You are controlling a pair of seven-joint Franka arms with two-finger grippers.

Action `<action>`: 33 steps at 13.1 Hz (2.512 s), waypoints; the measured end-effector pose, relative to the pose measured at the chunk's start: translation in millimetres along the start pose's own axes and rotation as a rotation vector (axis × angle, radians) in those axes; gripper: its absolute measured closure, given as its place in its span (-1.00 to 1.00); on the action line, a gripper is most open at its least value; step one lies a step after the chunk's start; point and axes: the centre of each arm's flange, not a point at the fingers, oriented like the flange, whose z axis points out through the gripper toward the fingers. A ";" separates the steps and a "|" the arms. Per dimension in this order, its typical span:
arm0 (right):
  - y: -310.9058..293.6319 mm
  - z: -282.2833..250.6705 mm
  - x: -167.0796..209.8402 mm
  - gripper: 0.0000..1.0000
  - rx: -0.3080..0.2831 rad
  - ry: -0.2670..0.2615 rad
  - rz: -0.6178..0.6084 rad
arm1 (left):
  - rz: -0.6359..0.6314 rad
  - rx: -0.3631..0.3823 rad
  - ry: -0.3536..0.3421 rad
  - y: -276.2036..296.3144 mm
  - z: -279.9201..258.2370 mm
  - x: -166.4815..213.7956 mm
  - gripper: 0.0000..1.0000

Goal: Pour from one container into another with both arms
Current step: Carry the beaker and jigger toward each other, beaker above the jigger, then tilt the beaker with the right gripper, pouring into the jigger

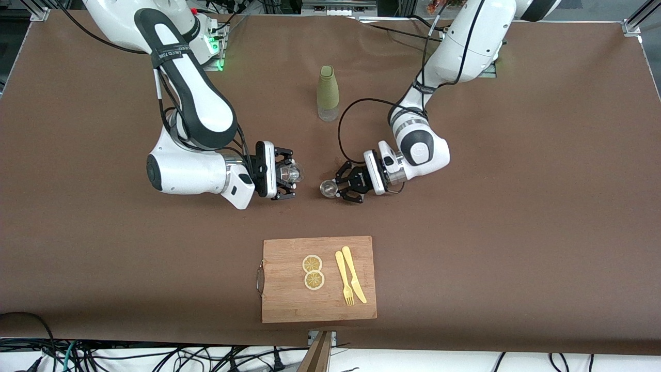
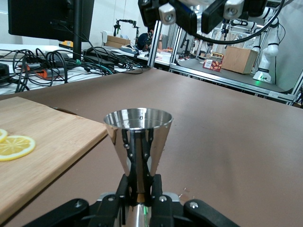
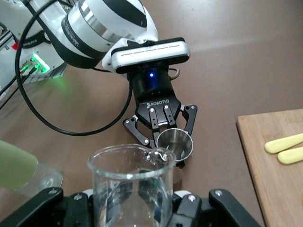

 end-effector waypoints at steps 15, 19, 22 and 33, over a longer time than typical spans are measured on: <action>-18.5 -4.9 -20.0 0.75 0.006 -0.178 -0.031 | -0.076 0.059 -0.013 76.7 55.3 7.6 0.58; -25.5 -2.6 -18.5 0.75 0.000 -0.212 -0.053 | -0.079 0.066 -0.006 81.8 61.5 14.0 0.58; -31.9 -1.8 -20.4 0.75 0.001 -0.238 -0.064 | -0.042 0.070 -0.005 82.2 65.6 22.1 0.58; -45.5 5.1 -8.4 0.75 -0.011 -0.294 -0.090 | 0.054 0.112 -0.013 80.6 68.0 22.3 0.58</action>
